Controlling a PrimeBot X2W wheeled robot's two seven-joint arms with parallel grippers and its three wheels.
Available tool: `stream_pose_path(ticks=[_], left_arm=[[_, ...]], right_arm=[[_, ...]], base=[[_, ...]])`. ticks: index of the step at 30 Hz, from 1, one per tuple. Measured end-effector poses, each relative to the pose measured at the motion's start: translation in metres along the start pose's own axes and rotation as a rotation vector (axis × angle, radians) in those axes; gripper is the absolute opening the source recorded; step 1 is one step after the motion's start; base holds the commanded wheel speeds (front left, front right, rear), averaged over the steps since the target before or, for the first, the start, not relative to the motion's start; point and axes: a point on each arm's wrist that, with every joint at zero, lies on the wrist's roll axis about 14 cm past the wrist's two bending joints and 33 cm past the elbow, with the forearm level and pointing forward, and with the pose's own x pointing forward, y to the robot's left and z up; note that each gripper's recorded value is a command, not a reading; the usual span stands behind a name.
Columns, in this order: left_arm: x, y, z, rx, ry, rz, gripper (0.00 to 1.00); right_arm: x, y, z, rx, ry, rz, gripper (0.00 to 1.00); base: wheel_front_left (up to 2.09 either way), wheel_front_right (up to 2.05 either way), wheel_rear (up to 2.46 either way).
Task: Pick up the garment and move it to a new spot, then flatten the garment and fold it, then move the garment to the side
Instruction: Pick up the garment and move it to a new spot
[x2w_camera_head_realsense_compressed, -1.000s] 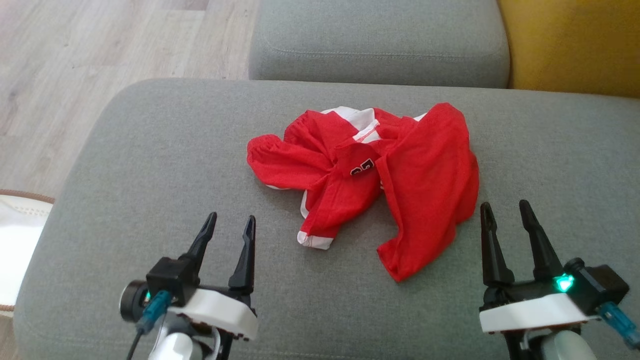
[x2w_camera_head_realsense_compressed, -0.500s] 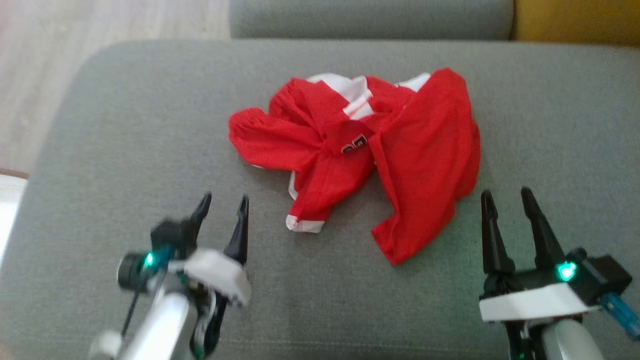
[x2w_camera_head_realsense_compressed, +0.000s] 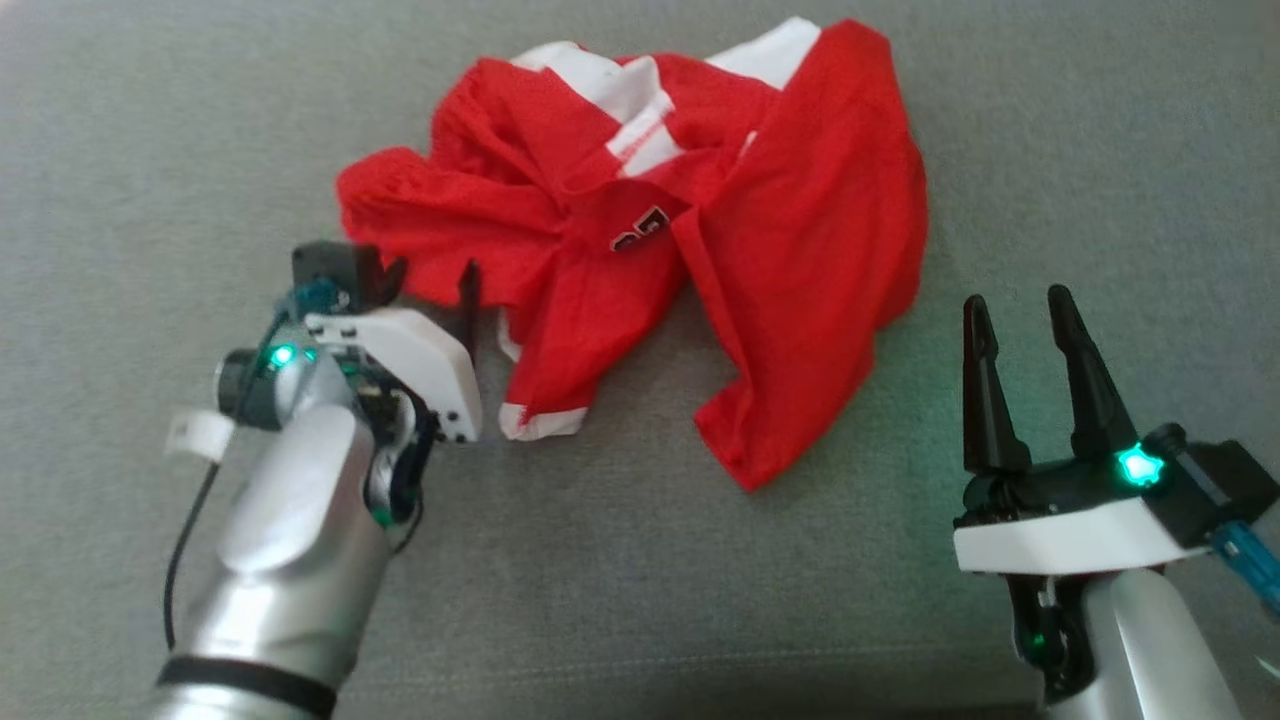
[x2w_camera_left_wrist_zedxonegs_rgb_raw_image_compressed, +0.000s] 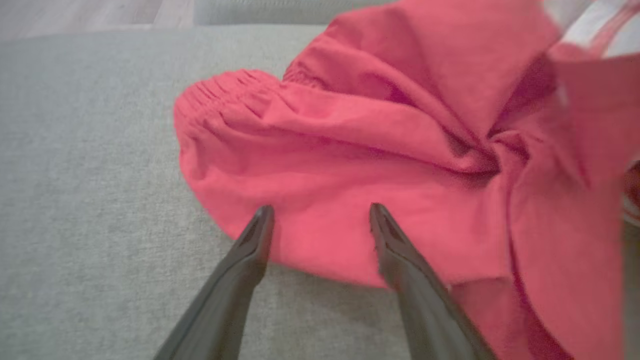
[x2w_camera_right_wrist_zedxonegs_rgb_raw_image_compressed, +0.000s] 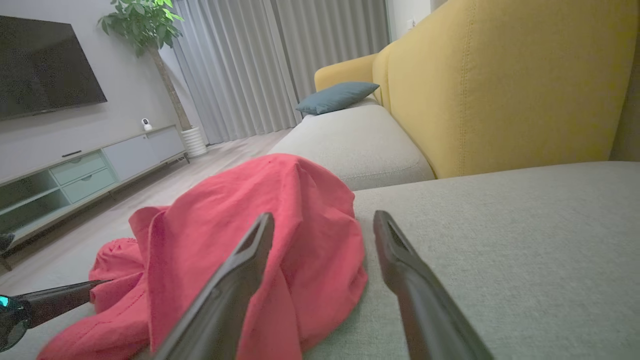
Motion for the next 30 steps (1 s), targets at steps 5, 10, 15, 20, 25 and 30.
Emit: stream_pose_path(ticks=[5, 10, 15, 20, 25, 30], left_arm=[[0.022, -0.002, -0.02, 0.07, 0.109, -0.019, 1.0], [0.034, -0.008, -0.022, 0.109, 0.139, -0.061, 0.0], [0.03, -0.008, -0.016, 0.117, 0.101, -0.064, 0.0], [0.021, 0.0, 0.017, 0.109, -0.063, -0.029, 0.0], [0.002, 0.026, 0.078, 0.081, -0.292, 0.047, 0.0], [-0.037, 0.065, 0.142, 0.089, -0.497, 0.145, 0.0]], right_arm=[[0.002, -0.011, -0.006, -0.005, 0.014, -0.03, 1.0], [0.003, -0.019, -0.005, -0.001, 0.012, -0.05, 1.0], [0.004, -0.015, 0.0, -0.001, -0.002, -0.04, 1.0], [0.004, -0.008, 0.009, 0.006, -0.029, -0.022, 1.0], [0.003, 0.001, 0.022, 0.008, -0.061, 0.002, 1.0], [-0.003, 0.01, 0.028, 0.016, -0.076, 0.023, 1.0]], base=[[0.0, 0.0, 0.0], [0.0, 0.0, 0.0], [0.0, 0.0, 0.0], [0.0, 0.0, 0.0], [0.0, 0.0, 0.0], [0.0, 0.0, 0.0]])
